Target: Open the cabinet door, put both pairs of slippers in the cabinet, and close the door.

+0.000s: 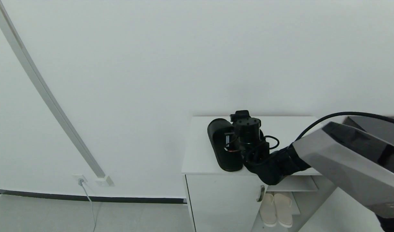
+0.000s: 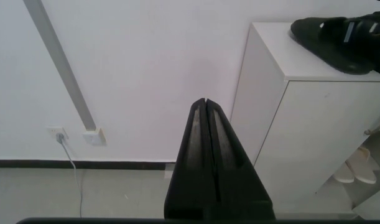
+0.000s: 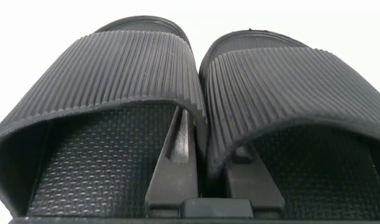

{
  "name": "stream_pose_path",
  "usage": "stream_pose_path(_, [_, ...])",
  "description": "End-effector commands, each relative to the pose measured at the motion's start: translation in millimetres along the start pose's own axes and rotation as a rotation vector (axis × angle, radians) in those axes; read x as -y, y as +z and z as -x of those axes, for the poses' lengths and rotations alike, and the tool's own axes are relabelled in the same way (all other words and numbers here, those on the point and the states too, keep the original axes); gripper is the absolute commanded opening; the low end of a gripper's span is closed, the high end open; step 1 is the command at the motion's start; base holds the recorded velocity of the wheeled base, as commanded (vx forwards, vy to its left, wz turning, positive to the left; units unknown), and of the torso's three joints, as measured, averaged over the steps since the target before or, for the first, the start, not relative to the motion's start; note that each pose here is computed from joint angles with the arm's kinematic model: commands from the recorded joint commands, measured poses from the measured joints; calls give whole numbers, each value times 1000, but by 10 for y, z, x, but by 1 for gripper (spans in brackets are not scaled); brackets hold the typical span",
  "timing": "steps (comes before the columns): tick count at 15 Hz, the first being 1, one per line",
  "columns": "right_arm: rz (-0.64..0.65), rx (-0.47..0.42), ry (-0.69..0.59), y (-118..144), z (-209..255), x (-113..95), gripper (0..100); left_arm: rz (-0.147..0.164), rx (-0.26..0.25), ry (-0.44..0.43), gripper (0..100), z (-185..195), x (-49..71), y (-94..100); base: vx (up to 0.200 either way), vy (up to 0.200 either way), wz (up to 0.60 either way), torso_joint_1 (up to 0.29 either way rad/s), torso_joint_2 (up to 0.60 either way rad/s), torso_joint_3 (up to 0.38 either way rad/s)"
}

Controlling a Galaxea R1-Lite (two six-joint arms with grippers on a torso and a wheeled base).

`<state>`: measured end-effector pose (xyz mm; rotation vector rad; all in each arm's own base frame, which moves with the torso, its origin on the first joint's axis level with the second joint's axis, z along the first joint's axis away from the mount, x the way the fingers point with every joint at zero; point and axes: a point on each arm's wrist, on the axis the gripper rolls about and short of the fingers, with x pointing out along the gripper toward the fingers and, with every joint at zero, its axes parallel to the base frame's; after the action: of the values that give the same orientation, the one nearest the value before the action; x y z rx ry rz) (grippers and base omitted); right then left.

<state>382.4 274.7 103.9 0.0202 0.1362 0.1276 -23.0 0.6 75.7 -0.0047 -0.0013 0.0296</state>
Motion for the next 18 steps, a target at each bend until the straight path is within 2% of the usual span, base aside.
stream_pose_path(1, [2,22,101,439,597,109,0,0,-1,1,0,-1,0,0,0,0,0,0,0,0])
stream_pose_path(8, [37,-9,412,646,1849,299,0,0,-1,1,0,-1,0,0,0,0,0,0,0,0])
stream_pose_path(10, [38,-12,449,643,1930,339,0,1,-1,3,0,-1,0,0,0,0,0,0,0,0])
stream_pose_path(12, [62,-18,432,607,1901,391,0,3,-1,3,0,-1,0,0,0,0,0,0,0,0])
stream_pose_path(14, [174,49,434,549,1877,497,0,3,-1,1,0,-1,0,0,0,0,0,0,0,0])
stream_pose_path(16, [174,132,440,549,1844,502,0,3,-1,1,0,-1,0,0,0,0,0,0,0,0])
stream_pose_path(18, [175,135,457,554,1847,504,0,4,-1,1,0,-1,0,0,0,0,0,0,0,0])
